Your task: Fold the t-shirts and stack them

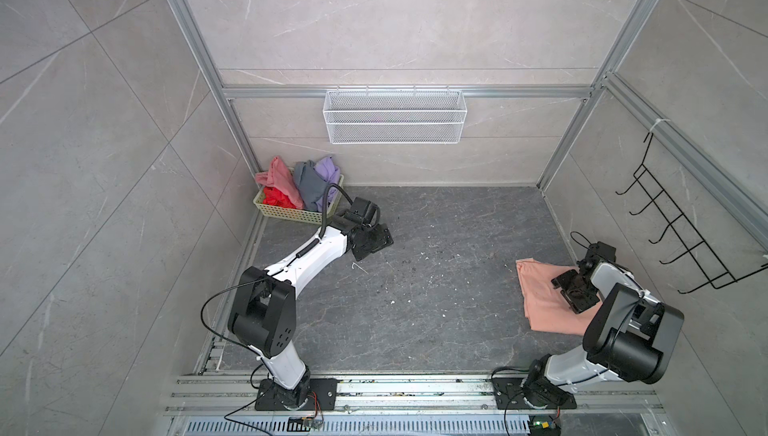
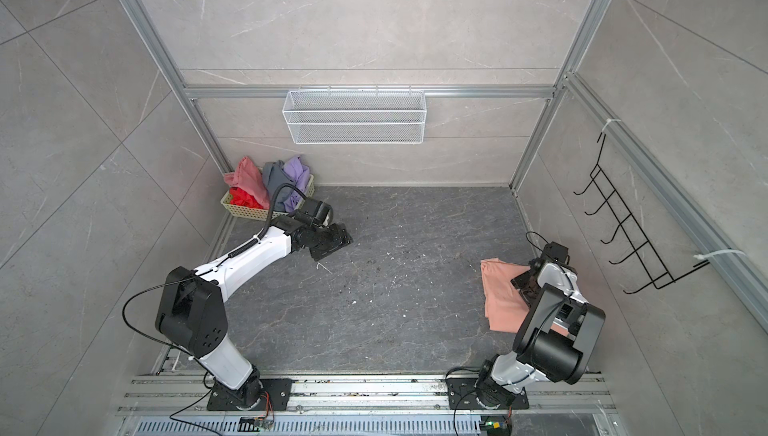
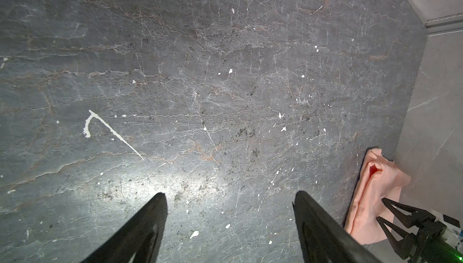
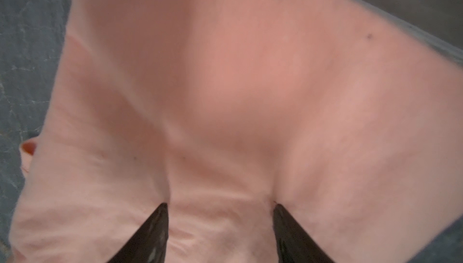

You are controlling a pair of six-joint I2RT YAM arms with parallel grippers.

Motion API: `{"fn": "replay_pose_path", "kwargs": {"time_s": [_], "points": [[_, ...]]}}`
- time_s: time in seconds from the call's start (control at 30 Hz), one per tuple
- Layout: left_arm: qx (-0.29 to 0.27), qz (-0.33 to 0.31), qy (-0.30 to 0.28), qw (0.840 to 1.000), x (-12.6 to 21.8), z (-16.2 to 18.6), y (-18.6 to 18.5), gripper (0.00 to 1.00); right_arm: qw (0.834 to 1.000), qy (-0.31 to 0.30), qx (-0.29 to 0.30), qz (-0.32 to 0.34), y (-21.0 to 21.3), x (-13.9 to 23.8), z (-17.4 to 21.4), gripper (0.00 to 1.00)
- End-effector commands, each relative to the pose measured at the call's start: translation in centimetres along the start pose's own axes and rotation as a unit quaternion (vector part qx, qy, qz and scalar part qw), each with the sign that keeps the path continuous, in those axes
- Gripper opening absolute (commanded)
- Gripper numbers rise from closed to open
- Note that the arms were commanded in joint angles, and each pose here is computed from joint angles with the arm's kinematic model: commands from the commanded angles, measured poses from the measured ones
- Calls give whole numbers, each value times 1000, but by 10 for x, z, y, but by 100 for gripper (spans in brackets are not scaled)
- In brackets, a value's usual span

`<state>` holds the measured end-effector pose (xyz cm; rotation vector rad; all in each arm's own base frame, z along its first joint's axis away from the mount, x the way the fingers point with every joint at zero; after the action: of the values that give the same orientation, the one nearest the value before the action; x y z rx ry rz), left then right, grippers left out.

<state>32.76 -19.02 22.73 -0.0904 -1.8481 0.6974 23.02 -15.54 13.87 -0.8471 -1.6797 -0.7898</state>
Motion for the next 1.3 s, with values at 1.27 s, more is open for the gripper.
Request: {"fn": "replay_pose_path", "kwargs": {"time_s": [1.27], "points": [[-87,-62,-361,926,137,-66,105,100,865,-262,341,-258,144,196,123,100]]}}
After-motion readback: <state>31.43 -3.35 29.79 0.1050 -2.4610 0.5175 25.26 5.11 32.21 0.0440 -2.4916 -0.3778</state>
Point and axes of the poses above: each gripper's point midway between its finger pads, its own x axis back along the fingers, its own y axis along the line the jaws close on, z = x × y, the point moved 10 cm from there along x, back along the fingers, and after that the axes turned 7 degrees about x, right-handed, at the moved point
